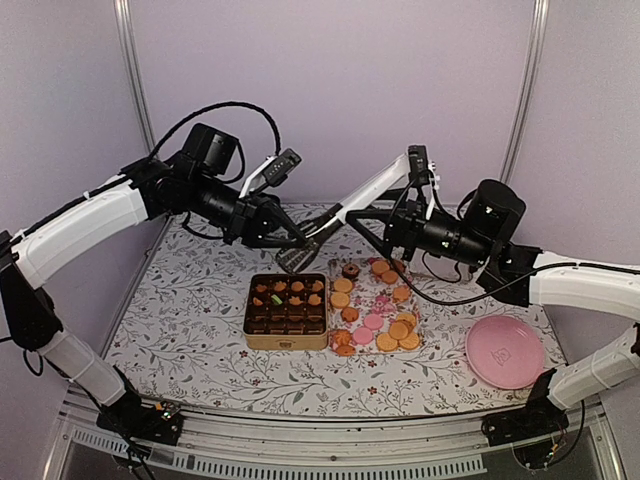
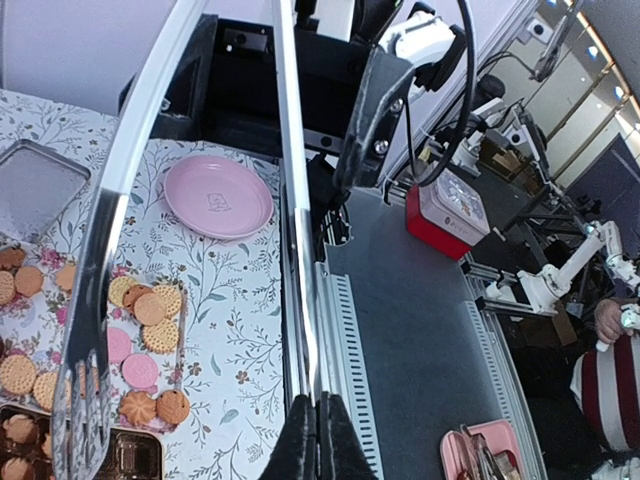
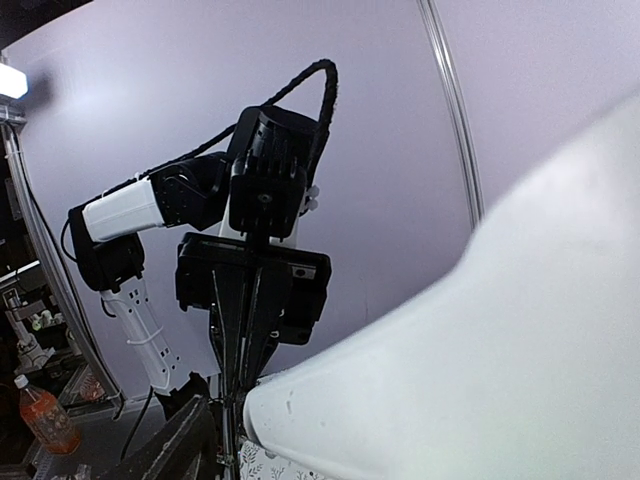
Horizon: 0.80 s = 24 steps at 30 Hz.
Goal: Pack the cookies
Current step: Pass from the left arm to the right
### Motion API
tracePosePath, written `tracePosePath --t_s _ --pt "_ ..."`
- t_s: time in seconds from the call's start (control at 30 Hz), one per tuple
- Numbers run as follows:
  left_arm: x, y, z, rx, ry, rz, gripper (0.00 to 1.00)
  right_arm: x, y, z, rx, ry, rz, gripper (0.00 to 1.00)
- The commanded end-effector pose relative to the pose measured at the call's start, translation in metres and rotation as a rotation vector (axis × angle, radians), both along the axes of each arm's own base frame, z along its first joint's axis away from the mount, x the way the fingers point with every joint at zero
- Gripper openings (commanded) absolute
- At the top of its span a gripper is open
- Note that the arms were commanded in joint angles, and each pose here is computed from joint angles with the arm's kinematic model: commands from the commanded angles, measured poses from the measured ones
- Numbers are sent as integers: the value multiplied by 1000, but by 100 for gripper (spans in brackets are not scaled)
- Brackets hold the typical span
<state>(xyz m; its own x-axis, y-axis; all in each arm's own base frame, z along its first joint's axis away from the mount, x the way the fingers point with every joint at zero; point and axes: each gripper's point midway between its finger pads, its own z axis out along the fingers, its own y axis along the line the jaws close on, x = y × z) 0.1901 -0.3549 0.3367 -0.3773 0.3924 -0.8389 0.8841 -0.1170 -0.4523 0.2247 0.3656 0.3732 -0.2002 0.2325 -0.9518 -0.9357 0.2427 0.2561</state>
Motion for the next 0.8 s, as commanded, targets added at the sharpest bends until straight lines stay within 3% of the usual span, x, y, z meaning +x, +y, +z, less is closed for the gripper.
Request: tracePosePath --t_s 0.0,0.3,0.77 --pt "-10 4 18 -61 -25 -31 0 2 -11 31 133 -33 -30 79" --pt "-12 4 23 -77 0 -43 0 15 -13 34 124 -36 -35 82" --pt "6 6 5 -18 -127 -14 0 14 16 -3 34 168 126 64"
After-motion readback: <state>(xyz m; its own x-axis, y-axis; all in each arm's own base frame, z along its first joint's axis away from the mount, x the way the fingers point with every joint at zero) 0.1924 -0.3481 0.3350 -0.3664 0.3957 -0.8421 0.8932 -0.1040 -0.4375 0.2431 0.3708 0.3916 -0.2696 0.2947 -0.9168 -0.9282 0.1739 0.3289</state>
